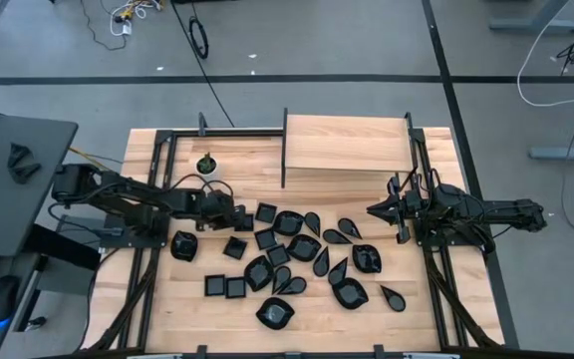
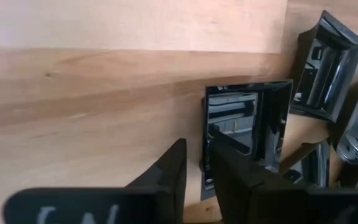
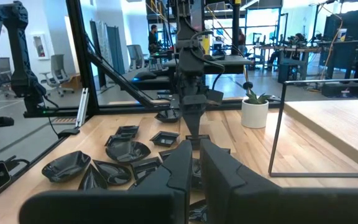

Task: Pick & Place Mini shaped plates
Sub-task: Put the square plate on the shelf

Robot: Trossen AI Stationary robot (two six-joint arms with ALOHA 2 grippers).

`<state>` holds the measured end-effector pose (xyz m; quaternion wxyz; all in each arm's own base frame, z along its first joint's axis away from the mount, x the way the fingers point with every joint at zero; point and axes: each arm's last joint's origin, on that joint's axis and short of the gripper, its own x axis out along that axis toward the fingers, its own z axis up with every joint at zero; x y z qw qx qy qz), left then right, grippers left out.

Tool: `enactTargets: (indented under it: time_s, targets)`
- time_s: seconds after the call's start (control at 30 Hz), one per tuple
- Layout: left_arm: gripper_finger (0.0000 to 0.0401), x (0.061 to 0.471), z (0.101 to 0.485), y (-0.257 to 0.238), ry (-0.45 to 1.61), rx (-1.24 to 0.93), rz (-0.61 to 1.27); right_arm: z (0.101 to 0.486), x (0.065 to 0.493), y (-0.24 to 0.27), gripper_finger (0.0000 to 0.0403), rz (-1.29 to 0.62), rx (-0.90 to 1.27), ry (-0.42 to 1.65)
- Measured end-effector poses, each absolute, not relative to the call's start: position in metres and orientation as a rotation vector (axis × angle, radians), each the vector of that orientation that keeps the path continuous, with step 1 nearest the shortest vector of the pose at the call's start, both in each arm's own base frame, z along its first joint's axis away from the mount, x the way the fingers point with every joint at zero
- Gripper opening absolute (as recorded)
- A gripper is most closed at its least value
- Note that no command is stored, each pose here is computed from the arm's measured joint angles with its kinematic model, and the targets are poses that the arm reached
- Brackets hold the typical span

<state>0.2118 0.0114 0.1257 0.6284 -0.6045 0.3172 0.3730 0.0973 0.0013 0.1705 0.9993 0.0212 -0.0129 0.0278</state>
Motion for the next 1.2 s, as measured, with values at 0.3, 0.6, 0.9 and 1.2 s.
enactTargets:
  time_s: [0.3, 0.6, 0.9, 1.2]
  targets:
    - [0.0009, 0.216, 0.131, 0.011, 0.731, -1.372, 0.816, 0.17, 0.097, 0.001, 0.0039, 0.056, 0.042, -0.026]
    - [0.0006, 0.249, 0.186, 0.011, 0.797, -1.223, 0.616, 0.171, 0.097, 0.001, 0.0039, 0.056, 0.042, -0.026]
    - [0.0003, 0.275, 0.265, 0.012, 0.76, -1.053, 0.46, 0.178, 0.097, 0.001, 0.0039, 0.039, -0.12, -0.104]
    - [0.0003, 0.312, 0.31, 0.015, 0.658, -0.925, 0.392, 0.223, 0.08, -0.002, 0.0039, -0.051, 0.073, -0.608]
